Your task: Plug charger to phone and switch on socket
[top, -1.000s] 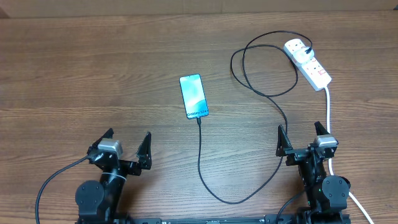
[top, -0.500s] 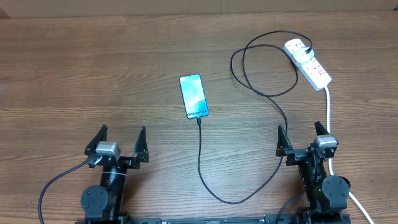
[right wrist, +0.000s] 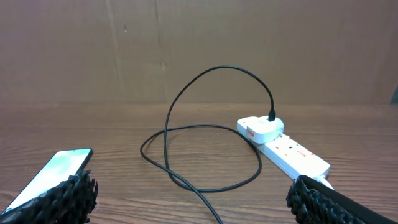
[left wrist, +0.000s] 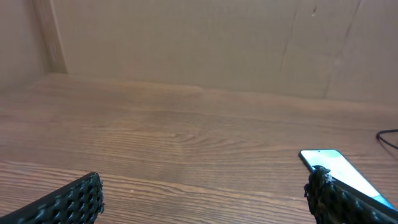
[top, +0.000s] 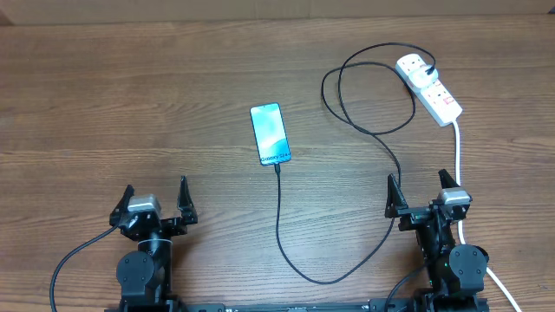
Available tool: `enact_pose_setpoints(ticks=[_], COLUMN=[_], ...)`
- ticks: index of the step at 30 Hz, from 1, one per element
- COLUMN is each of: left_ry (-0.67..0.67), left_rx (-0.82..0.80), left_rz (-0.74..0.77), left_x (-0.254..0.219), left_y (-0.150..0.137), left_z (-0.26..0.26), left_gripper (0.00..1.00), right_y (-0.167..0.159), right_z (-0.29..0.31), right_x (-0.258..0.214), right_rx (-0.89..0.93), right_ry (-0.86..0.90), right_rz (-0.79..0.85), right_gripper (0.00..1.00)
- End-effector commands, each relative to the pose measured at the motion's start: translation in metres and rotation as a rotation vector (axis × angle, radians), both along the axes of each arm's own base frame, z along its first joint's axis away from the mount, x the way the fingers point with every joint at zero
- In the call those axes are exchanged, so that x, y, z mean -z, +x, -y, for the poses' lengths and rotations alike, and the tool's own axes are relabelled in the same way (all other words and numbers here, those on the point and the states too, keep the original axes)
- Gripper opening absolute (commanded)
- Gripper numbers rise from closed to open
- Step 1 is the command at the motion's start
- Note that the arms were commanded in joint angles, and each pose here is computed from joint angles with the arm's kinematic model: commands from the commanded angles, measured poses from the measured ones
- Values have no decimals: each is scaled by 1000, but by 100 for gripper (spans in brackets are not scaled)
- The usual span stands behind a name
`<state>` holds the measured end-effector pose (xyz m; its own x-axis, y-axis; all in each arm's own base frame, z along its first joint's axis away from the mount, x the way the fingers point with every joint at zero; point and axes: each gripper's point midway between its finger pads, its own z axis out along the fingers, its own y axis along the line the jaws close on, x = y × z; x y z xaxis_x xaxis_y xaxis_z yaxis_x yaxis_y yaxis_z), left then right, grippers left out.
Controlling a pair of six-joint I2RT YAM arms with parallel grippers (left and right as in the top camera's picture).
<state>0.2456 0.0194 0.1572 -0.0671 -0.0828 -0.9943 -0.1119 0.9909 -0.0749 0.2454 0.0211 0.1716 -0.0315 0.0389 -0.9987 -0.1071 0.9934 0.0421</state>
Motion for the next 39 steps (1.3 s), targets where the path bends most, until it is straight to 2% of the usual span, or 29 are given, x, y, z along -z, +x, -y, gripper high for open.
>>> enact_pose_setpoints(ticks=[1,8,17,39], left_ry=[89,126,15,59], left_rx=[-15,-5,-58,21], left_rz=[0,-6,9,-2], left_x=[-1,-1,-2,0], left_y=[-1,-1,-2,0], left_z=[-3,-2,-10,3], left_gripper=[99,100,99,100], right_y=[0,0,0,0], right_z=[-1,-1,-1,-1], right_x=[1,1,1,1], right_rx=[-3,-3,-3,-3], right_ry=[3,3,3,3], right_rz=[6,5,6,6], right_gripper=[100,100,100,100])
